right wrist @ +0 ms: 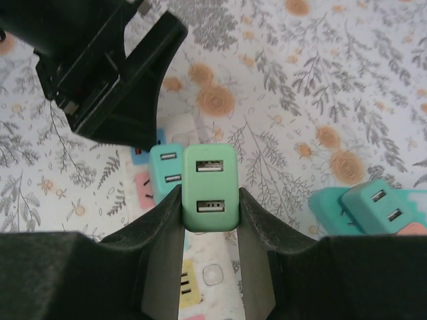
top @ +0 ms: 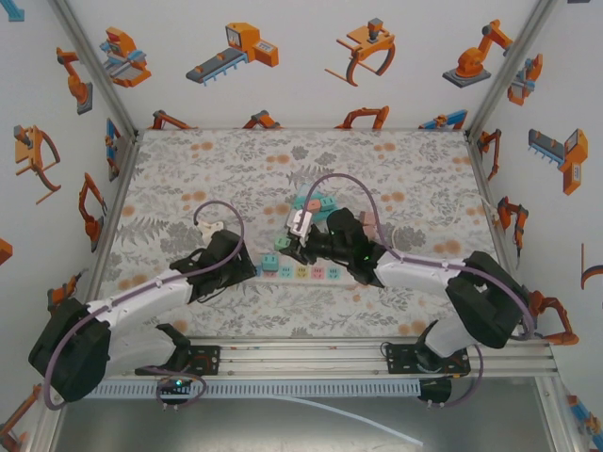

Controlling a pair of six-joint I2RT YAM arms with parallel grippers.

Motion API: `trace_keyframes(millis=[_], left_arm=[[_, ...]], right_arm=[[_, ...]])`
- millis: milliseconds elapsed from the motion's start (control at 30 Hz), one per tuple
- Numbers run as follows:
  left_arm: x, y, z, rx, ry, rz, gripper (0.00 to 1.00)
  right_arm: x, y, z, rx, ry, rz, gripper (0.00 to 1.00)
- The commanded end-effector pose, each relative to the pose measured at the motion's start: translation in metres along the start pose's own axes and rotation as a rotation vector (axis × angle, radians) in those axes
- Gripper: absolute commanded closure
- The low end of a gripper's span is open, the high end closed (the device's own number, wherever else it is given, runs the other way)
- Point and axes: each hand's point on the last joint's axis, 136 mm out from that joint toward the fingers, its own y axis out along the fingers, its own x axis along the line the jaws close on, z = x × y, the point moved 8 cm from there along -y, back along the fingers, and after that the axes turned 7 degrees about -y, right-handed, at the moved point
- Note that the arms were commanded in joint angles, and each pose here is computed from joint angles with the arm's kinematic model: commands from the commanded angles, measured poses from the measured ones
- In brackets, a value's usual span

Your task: Pull the plug off the socket

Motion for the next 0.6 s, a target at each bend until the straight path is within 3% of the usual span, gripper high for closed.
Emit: trace_keyframes(millis=[0, 167, 367, 567], left_arm=[[0.015, -0.007, 0.012, 0.058, 0.099, -0.061, 0.33], [-0.005, -0.027, -0.009, -0.022, 0.124, 0.038, 0.27], [-0.031, -0.059, -0.029, -0.106, 0.194, 0.206, 0.22], [-0.063, -0.101, -0.032, -0.147, 0.310, 0.609, 0.16]], right_arm=[[-0.006, -0.016, -0.024, -0.096, 0.022, 0.070, 0.85], [-0.026, -0.044, -0.035, -0.156, 0.265, 0.178, 0.85], [-0.061, -0.088, -0.013, -0.209, 0.643, 0.336, 0.86], [-0.081, -0.126, 0.039, -0.220, 0.975, 0.608, 0.86]])
